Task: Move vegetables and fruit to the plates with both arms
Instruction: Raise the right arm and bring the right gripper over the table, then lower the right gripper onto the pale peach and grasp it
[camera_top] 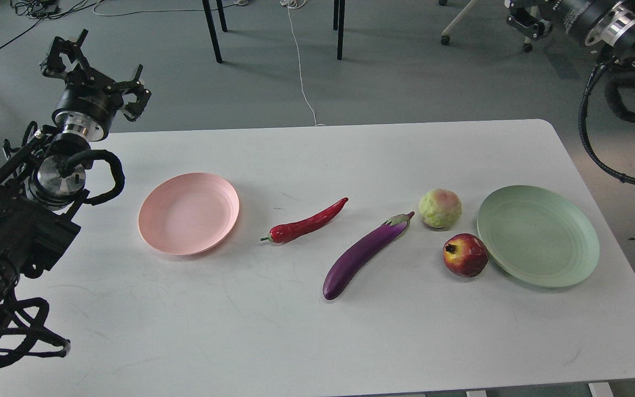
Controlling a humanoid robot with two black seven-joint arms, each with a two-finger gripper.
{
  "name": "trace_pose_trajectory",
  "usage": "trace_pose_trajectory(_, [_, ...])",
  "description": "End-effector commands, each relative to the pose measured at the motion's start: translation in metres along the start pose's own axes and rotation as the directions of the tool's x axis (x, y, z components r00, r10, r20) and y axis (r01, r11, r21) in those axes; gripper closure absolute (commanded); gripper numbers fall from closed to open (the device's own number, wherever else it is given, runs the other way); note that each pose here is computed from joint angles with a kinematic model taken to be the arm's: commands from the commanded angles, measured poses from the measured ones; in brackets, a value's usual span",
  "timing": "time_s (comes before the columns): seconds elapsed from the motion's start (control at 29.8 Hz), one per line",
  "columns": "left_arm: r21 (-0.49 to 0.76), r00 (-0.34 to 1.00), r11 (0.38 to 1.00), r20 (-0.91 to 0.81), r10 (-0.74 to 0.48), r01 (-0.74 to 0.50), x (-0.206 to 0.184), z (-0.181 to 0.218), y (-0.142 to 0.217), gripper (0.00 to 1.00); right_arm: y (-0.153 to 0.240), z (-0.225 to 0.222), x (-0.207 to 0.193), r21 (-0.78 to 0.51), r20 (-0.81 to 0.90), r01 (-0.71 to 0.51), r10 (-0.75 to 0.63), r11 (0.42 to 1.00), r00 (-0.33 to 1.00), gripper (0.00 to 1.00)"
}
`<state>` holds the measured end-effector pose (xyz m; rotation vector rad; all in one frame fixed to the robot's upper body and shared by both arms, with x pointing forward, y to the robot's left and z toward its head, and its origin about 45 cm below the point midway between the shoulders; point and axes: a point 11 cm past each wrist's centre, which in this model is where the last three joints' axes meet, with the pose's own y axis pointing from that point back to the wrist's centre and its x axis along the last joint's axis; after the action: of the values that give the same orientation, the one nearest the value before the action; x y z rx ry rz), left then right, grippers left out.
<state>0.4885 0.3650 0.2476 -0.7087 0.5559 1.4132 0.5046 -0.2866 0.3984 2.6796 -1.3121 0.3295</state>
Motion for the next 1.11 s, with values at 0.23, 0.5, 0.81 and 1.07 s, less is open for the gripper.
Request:
trace_pose_trajectory(0.23, [-0.01, 0.997, 0.998, -0.018, -0.069, 0.069, -0.006, 0.004, 0.001, 0.02, -0.019, 0.054, -0.082, -0.536, -0.492, 0.278, -0.562, 0.797, 0.665, 0.02])
trace_pose_trajectory(0.5, [-0.008, 0.998, 0.998, -0.019, -0.067, 0.067, -0.003, 0.003, 0.004, 0.02, -0.01, 0.103, -0.104, -0.767, -0.524, 0.227, -0.789, 0.601, 0.32, 0.03])
trace_pose_trajectory(0.81, [-0.003, 0.998, 0.998, -0.017, -0.062, 0.062, -0.001, 0.001, 0.005, 0.02, 0.01, 0.163, -0.111, -0.837, -0.491, 0.174, -0.853, 0.519, 0.177, 0.06])
trace_pose_trajectory(1.07, [-0.003, 0.998, 0.998, -0.016, -0.056, 0.056, 0.001, 0.001, 0.006, 0.02, 0.029, 0.194, -0.111, -0.857, -0.449, 0.181, -0.872, 0.482, 0.196, 0.1])
